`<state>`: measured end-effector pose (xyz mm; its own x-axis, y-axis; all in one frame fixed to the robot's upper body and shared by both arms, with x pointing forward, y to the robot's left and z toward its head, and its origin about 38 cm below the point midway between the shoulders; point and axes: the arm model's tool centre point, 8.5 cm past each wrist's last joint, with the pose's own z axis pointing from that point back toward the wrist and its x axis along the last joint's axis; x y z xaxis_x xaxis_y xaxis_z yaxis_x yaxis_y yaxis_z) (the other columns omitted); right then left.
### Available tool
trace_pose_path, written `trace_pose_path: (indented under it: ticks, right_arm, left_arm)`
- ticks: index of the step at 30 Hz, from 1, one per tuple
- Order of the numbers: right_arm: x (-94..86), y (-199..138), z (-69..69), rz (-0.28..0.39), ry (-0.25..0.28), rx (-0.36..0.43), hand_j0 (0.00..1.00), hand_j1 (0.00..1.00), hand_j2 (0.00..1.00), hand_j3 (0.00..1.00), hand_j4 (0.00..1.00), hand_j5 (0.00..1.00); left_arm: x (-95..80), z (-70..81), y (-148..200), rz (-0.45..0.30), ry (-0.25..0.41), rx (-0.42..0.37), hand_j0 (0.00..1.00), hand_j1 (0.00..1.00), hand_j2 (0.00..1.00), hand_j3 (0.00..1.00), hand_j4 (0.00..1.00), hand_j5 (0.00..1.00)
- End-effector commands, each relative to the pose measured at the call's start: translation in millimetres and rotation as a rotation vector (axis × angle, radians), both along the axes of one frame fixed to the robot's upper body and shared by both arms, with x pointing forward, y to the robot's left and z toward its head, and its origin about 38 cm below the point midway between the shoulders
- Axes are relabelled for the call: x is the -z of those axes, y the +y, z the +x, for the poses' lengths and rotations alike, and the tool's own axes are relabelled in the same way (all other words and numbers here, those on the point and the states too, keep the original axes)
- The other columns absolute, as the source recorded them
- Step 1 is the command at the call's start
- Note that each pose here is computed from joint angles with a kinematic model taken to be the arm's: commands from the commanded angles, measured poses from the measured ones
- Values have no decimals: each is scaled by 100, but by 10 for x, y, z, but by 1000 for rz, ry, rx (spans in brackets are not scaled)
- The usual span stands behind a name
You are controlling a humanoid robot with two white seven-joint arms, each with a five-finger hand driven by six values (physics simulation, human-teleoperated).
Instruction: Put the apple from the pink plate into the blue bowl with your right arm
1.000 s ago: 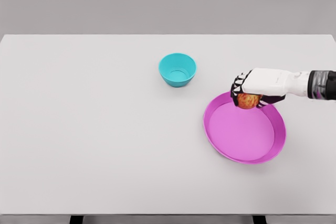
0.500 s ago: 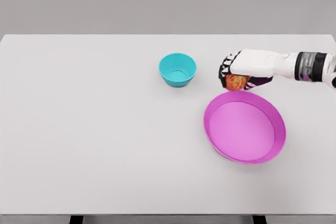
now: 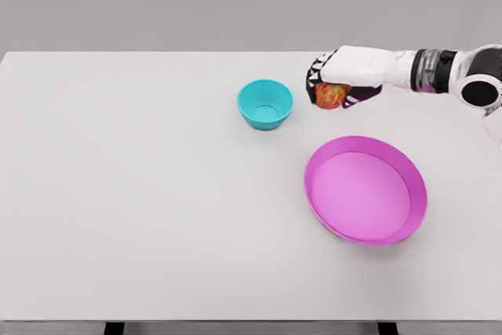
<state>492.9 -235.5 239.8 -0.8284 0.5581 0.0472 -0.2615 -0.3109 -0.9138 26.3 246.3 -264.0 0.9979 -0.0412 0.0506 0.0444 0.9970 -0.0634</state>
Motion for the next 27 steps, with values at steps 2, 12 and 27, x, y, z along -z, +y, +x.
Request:
trace_pose_path:
  ticks: [2,12,27]
  right_arm:
    - [110,70,81,5,33,13,45,45,45,45,45,45]
    - [141,391,309,-17,65,5,45,45,45,45,45,45]
    - [123,743,475,-17,80,-4,46,46,46,46,46,46]
  left_arm:
    - [0,10,0,0,-1,0,100,100,100,100,100,100]
    - [0,0,0,0,0,0,100,100,100,100,100,100]
    - [0,10,0,0,-1,0,100,100,100,100,100,100]
